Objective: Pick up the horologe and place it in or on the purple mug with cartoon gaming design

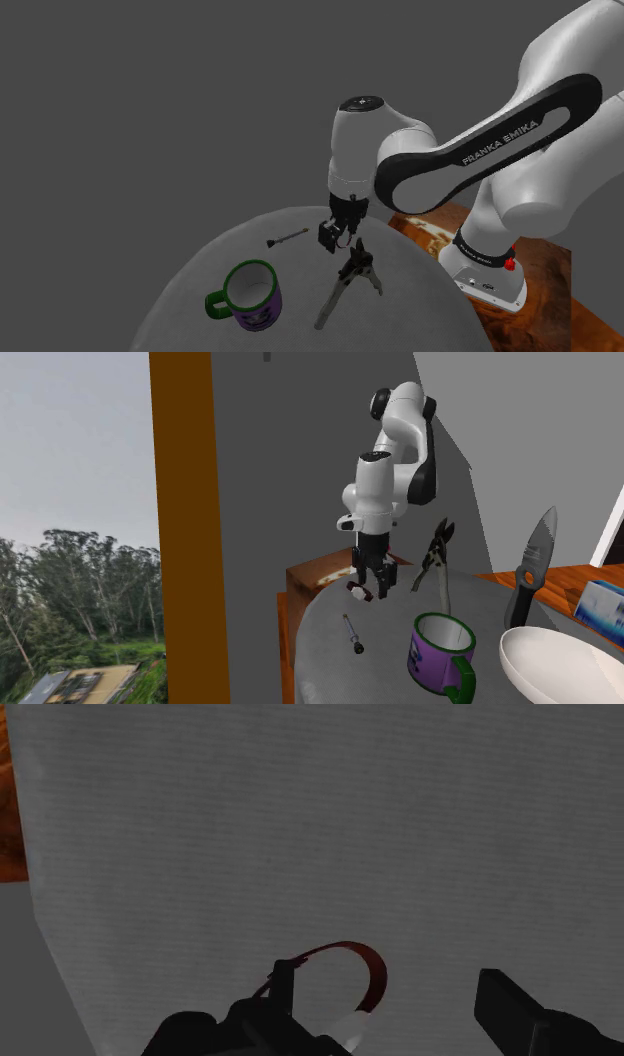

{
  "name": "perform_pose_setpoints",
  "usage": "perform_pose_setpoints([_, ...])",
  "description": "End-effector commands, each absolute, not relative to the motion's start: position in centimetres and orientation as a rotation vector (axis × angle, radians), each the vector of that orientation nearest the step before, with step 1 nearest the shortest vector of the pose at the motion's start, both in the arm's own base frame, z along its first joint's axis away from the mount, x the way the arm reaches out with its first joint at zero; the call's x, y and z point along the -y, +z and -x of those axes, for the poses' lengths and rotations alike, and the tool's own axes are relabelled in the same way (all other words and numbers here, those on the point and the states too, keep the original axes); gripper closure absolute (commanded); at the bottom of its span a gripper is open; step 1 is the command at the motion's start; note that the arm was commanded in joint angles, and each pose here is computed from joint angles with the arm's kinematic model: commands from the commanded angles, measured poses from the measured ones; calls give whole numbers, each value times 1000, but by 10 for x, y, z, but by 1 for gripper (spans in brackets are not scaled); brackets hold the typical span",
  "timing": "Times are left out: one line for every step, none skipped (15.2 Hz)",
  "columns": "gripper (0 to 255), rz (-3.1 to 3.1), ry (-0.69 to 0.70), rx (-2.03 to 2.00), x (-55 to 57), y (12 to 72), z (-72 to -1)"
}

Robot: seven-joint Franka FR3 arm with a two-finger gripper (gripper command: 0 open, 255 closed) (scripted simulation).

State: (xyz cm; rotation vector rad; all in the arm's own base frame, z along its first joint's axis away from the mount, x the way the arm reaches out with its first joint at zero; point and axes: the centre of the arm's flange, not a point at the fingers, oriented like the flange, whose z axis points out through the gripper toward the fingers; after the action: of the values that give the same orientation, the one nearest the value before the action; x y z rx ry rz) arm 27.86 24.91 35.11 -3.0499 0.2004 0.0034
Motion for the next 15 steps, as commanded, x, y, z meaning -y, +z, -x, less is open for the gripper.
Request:
perform_pose_setpoints([0, 2910, -32, -152, -209, 359, -285])
perform_pose_setpoints([0, 2834, -49, -133, -187, 361, -288])
perform_pose_setpoints([0, 2758, -66, -114, -164, 361, -291])
perform_pose_setpoints([0, 2731, -72, -108, -156, 361, -292])
perform_pose_setpoints([0, 2731, -72, -108, -158, 356, -292])
perform_pose_setpoints([0, 2731, -72, -108, -160, 351, -293])
perform_pose_setpoints([0, 2731, -72, -108, -162, 346, -293])
perform_pose_setpoints([0, 2731, -72, -108, -164, 341, -293])
perform_pose_setpoints([0, 2731, -72, -108, -167, 336, -294])
perform_pose_setpoints([0, 2731, -72, -108, -169, 331, -294])
perform_pose_setpoints([0, 2731, -72, -108, -172, 324, -294])
perform_pose_setpoints([0, 2731, -72, -108, -172, 324, -294])
perform_pose_setpoints([0, 2731, -72, -108, -172, 324, -294])
perform_pose_setpoints([0, 2731, -72, -108, -172, 324, -294])
perform_pose_setpoints([0, 2731, -72, -108, -172, 324, -294])
